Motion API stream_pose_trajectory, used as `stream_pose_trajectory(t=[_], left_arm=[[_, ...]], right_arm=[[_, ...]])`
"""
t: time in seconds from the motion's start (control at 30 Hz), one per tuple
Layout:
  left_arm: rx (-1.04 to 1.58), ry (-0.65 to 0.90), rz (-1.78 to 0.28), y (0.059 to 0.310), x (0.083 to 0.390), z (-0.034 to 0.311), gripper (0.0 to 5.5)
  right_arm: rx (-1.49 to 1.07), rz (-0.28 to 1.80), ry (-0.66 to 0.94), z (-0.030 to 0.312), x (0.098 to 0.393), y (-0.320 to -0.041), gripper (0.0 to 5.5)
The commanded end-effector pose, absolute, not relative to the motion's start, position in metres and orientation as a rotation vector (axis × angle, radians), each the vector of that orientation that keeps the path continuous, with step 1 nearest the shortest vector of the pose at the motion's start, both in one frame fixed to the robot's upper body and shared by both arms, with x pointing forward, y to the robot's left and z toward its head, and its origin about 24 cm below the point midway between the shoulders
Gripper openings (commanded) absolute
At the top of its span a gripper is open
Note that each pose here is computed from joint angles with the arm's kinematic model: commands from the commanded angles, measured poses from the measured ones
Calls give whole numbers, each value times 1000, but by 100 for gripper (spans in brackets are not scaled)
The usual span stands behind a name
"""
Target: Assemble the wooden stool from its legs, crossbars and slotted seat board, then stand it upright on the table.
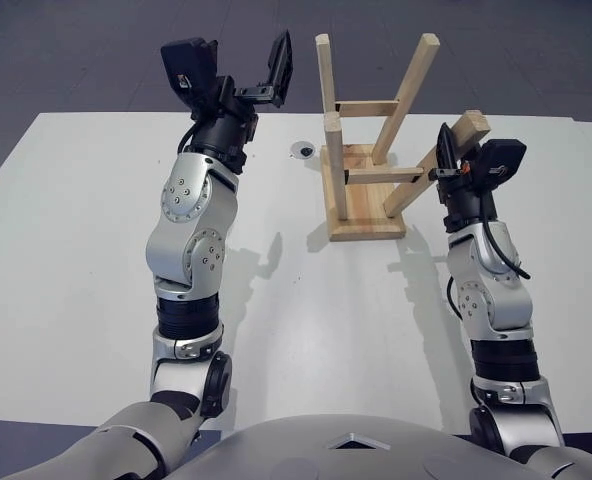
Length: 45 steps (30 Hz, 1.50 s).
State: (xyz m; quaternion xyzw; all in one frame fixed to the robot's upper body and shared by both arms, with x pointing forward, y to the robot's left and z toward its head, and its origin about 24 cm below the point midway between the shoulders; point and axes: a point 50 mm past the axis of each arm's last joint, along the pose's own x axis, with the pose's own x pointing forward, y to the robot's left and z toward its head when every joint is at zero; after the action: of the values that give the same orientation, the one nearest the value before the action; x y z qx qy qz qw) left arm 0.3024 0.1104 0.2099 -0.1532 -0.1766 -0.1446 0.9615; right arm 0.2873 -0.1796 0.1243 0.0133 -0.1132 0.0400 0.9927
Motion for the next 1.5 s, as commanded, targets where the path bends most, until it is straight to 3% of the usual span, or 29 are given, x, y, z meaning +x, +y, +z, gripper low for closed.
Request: stream_pose_trajectory(t=[0.03,0.23,0.37,0.5,0.63,0.83,0.97,1.1,1.27,1.33,1.4,1.5], left_arm=[[-312,-413,-322,104,303,233,540],[-319,-414,-305,108,305,234,540],[-322,-413,-302,109,307,233,540],[-323,-414,-295,110,307,232,540],[-329,-416,-276,113,308,231,540],[-364,-380,-151,135,309,219,540],[-364,-353,-123,133,314,215,540],[-400,-304,44,153,324,206,540],[-316,-240,229,180,324,193,540],[-250,-188,199,176,325,186,540],[-155,-119,61,156,325,178,540],[-27,-80,-147,122,317,174,540]], right_arm=[[-489,224,931,-84,189,-201,117],[-415,189,921,-82,195,-203,118],[-293,155,900,-75,205,-204,220],[-216,151,835,-66,218,-201,269],[-80,212,558,-29,236,-197,321],[153,302,51,78,256,-220,413],[227,338,-215,140,266,-223,468],[384,134,-345,157,275,-252,534],[599,-31,-503,168,267,-288,538],[626,-211,-483,163,273,-306,538],[522,-371,-356,149,286,-313,538],[354,-384,-201,131,311,-290,538]])
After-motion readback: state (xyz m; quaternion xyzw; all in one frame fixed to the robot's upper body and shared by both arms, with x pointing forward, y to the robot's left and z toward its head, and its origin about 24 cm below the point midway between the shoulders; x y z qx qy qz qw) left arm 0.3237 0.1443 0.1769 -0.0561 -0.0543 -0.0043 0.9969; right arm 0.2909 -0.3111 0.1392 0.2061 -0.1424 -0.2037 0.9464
